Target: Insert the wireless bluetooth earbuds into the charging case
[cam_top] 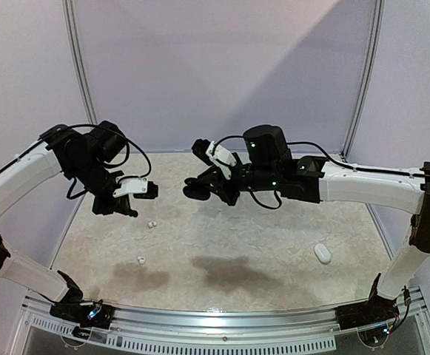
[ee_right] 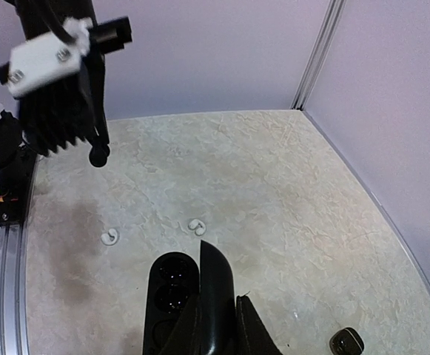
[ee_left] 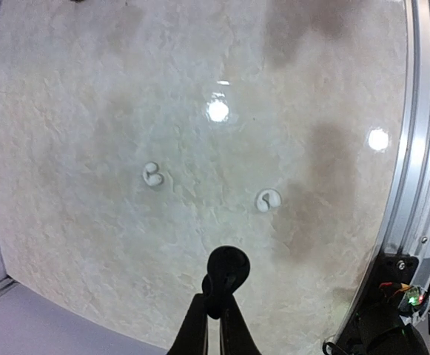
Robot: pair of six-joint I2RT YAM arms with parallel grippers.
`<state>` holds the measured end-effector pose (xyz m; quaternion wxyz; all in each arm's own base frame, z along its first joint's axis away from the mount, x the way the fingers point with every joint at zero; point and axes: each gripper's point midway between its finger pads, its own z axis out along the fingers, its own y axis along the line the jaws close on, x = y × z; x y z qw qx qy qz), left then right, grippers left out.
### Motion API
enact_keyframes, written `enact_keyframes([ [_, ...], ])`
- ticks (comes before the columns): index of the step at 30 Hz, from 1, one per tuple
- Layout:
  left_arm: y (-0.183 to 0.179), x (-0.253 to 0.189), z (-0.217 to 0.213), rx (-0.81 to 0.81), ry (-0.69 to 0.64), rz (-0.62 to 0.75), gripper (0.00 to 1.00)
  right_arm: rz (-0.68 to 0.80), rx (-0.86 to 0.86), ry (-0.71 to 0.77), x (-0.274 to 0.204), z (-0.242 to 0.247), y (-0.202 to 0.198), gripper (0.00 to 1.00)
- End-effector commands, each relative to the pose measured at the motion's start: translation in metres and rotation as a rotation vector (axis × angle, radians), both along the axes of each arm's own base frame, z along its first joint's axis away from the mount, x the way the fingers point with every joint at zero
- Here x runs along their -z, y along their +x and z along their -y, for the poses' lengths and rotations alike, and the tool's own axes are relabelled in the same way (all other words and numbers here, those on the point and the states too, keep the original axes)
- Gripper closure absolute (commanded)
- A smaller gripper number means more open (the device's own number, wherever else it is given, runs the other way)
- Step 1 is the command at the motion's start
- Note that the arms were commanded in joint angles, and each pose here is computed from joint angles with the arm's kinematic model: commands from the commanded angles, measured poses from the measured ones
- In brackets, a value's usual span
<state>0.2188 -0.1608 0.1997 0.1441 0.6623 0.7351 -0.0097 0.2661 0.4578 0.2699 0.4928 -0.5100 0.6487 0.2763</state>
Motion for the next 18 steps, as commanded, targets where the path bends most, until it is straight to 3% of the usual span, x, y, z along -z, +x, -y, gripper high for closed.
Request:
enact_keyframes([
  [1,-0.025,-0.026,0.002,0.019,0.039,-0.022,1.0,0.027,-0.024,0.016,0.001,-0.016,0.003,0.96],
  [7,-0.025,-0.069,0.038,0.03,-0.102,0.043,1.0,0.115,-0.008,0.009,-0.003,-0.021,0.005,0.96],
  [18,-0.034,-0.075,0.079,0.066,-0.209,-0.038,1.0,0.14,-0.053,0.047,-0.01,-0.029,-0.005,0.96],
])
